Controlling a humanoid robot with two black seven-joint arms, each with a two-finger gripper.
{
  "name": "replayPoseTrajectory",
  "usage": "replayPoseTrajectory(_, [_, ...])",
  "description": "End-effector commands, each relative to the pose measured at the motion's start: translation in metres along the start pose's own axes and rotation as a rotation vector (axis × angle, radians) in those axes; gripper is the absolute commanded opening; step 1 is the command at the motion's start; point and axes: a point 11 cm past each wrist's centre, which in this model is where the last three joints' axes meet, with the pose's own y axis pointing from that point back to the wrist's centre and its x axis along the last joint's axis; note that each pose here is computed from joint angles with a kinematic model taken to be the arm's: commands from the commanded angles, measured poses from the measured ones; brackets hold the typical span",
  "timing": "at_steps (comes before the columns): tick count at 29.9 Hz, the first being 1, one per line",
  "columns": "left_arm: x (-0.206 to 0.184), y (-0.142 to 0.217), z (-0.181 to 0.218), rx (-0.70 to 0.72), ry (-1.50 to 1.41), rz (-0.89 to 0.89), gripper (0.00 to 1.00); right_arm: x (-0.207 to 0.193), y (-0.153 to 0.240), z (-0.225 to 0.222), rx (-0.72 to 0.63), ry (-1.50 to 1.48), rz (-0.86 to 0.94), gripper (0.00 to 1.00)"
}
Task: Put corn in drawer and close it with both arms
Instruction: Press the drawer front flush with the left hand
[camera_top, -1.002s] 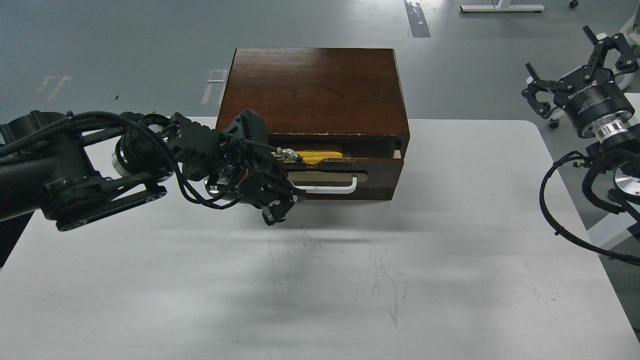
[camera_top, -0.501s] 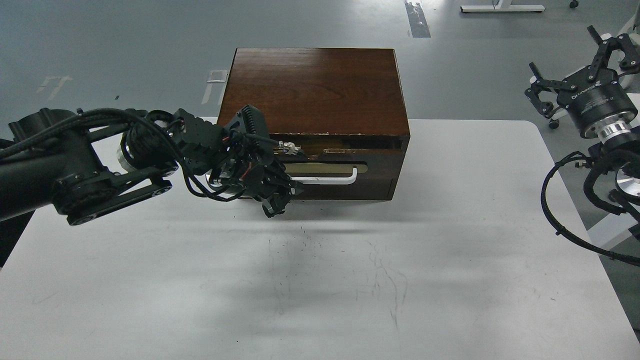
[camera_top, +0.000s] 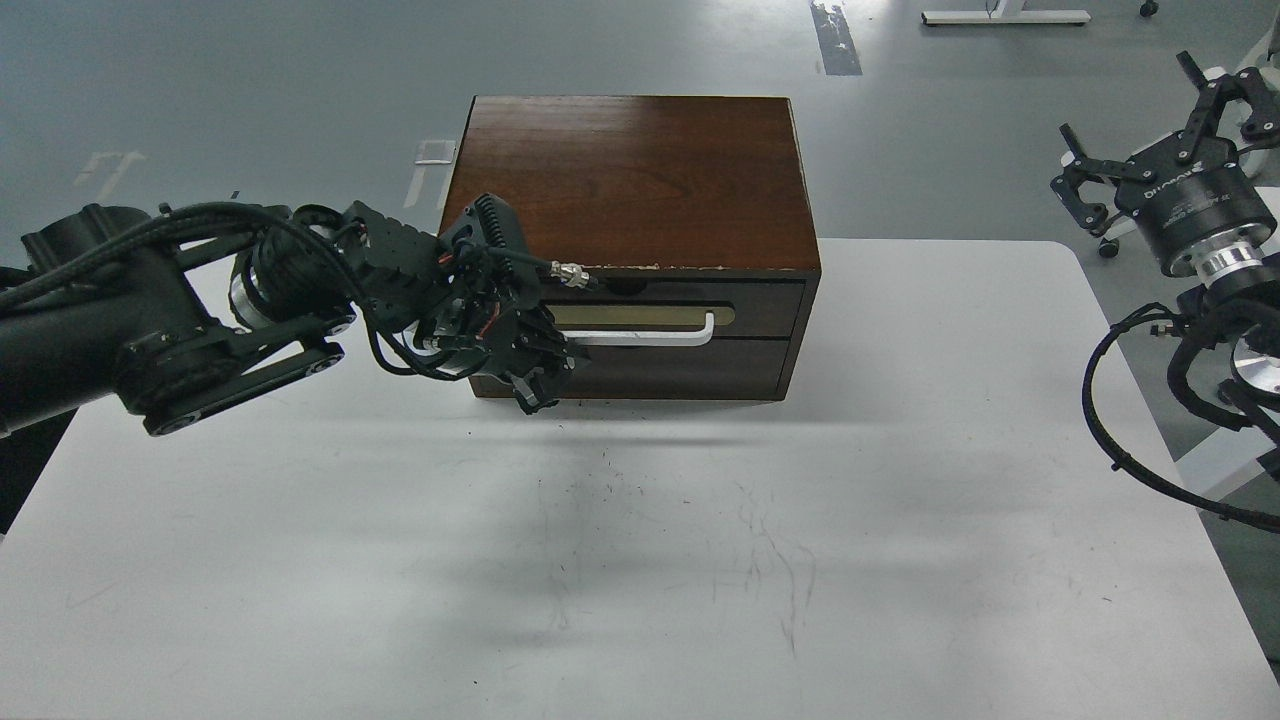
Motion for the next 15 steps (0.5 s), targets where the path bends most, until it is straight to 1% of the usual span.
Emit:
replayPoseTrajectory(1, [0.006,0.002,0.002,-0.006,-0.013,0.011,0.0,0.0,0.0,-0.001,0.0,0.001,0.001,1.0])
replayPoseTrajectory(11, [0.028,0.003,0.04,-0.106,-0.087,0.066,0.0,0.002,0.002,-0.002,-0.006,0.014,0.005,1.0])
replayPoseTrajectory(13, [0.03,0.004,0.047,-0.134,-0.096,0.073,0.0,0.003,0.002,-0.003,-0.005,0.015,0.006,1.0])
replayPoseTrajectory(15, [0.035,0.011,0.055,-0.192,-0.097,0.094,0.0,0.002,0.002,-0.003,-0.005,0.014,0.004,1.0])
